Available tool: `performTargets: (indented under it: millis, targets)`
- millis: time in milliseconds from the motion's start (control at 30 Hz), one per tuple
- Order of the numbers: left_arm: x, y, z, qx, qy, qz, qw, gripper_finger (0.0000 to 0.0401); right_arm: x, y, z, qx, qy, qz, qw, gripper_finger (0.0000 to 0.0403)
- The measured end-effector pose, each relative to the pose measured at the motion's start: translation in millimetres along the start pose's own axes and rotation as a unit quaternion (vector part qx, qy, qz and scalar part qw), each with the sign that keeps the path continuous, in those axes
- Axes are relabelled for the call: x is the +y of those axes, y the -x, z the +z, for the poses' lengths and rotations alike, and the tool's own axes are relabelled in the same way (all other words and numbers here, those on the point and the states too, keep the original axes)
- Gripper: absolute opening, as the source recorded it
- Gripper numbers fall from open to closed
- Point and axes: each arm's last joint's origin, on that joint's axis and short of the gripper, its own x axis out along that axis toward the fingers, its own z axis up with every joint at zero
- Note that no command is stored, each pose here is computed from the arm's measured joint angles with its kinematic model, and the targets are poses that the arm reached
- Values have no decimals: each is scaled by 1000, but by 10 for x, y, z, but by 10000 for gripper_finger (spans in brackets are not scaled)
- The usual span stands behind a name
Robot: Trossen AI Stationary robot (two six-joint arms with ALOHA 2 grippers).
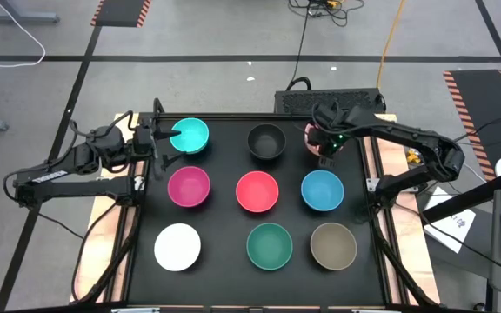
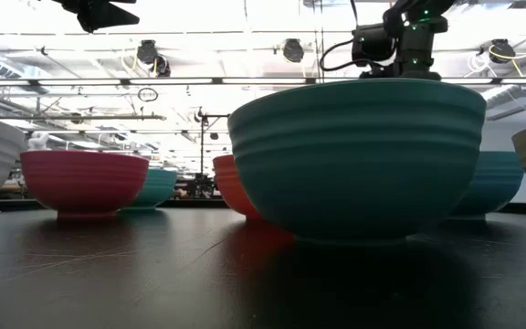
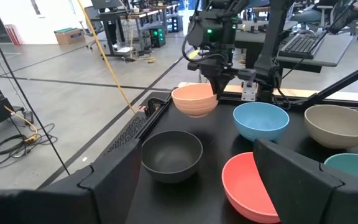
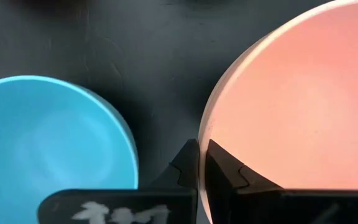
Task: Nest bowls inside each other
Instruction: Stack the light orange bowl on top of the green bowl
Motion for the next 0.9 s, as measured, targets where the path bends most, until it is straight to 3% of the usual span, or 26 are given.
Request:
performTargets:
  millis: [433, 900]
  targets:
    - [0, 0, 0, 0, 5, 0, 1000, 314, 295, 403, 277, -70, 44, -14, 997, 0]
    - [-1, 0, -9, 5, 6, 0, 1000, 315, 654, 421, 328, -85, 113, 28, 990, 0]
